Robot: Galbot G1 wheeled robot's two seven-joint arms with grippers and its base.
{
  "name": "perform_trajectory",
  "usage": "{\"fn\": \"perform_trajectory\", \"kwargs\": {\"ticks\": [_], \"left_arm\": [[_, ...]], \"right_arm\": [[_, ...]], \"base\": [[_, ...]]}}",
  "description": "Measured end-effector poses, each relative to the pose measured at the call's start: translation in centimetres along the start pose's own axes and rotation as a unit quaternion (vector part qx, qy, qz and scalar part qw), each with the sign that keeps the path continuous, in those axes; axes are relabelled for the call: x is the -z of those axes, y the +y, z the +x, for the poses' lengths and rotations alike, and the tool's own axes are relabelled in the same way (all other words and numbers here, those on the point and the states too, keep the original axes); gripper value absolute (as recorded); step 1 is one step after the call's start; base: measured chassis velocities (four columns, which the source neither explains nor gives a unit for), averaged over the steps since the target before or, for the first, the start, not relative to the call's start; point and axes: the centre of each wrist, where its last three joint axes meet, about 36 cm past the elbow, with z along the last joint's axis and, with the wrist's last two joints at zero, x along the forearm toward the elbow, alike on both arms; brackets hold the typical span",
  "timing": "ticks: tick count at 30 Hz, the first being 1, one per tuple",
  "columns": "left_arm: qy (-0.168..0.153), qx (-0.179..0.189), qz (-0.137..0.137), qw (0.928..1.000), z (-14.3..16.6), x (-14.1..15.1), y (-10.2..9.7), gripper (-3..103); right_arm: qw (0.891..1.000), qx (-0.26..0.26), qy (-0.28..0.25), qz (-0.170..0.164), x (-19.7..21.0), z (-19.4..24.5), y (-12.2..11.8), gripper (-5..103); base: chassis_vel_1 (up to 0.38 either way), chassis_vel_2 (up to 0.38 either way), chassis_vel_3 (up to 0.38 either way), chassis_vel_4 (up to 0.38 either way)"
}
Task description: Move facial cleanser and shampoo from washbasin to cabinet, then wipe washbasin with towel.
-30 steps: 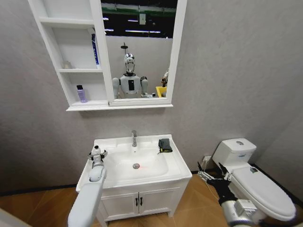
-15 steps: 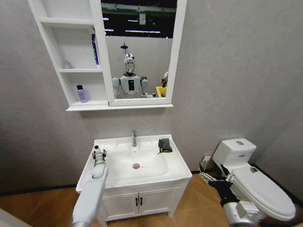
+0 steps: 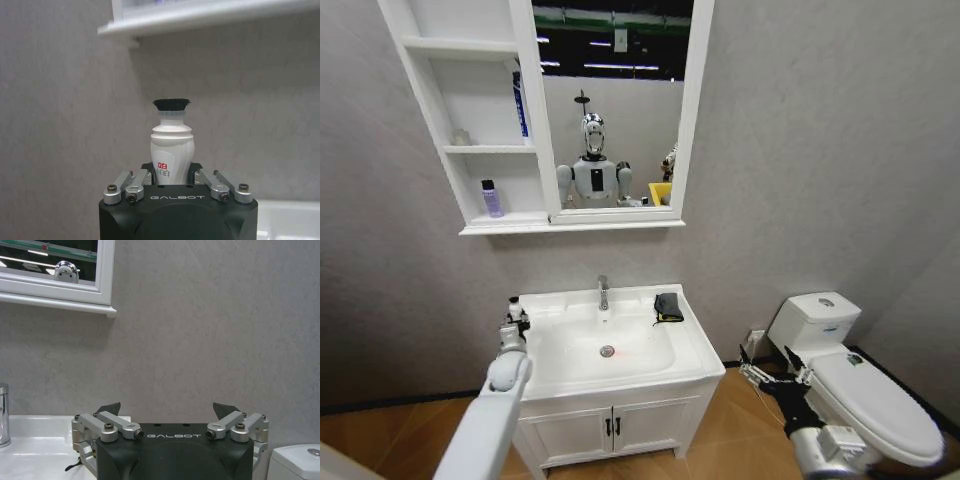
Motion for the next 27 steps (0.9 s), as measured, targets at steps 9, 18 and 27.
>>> {"fn": "perform_trajectory", "kwargs": {"ticks": [9, 18, 27], "left_arm": [[-0.031, -0.123, 0.000, 0.9919, 9.0, 18.4, 3.2, 30], [-0.085, -0.149, 0.006, 0.9853, 6.4, 29.7, 4.8, 30], [-0.085, -0.163, 0.030, 0.9825, -0.1, 36.0, 2.8, 30]], "right_arm": [[1.000, 0.007, 0.002, -0.003, 0.0, -0.4, 0.5, 100], [1.000, 0.009, -0.001, 0.000, 0.6, 0.0, 0.5, 100], [1.000, 0.003, -0.003, 0.002, 0.9, 0.7, 0.2, 100]], "base": [[0.000, 0.000, 0.000, 0.000], [0.000, 0.000, 0.000, 0.000], [0.000, 0.000, 0.000, 0.000]]}}
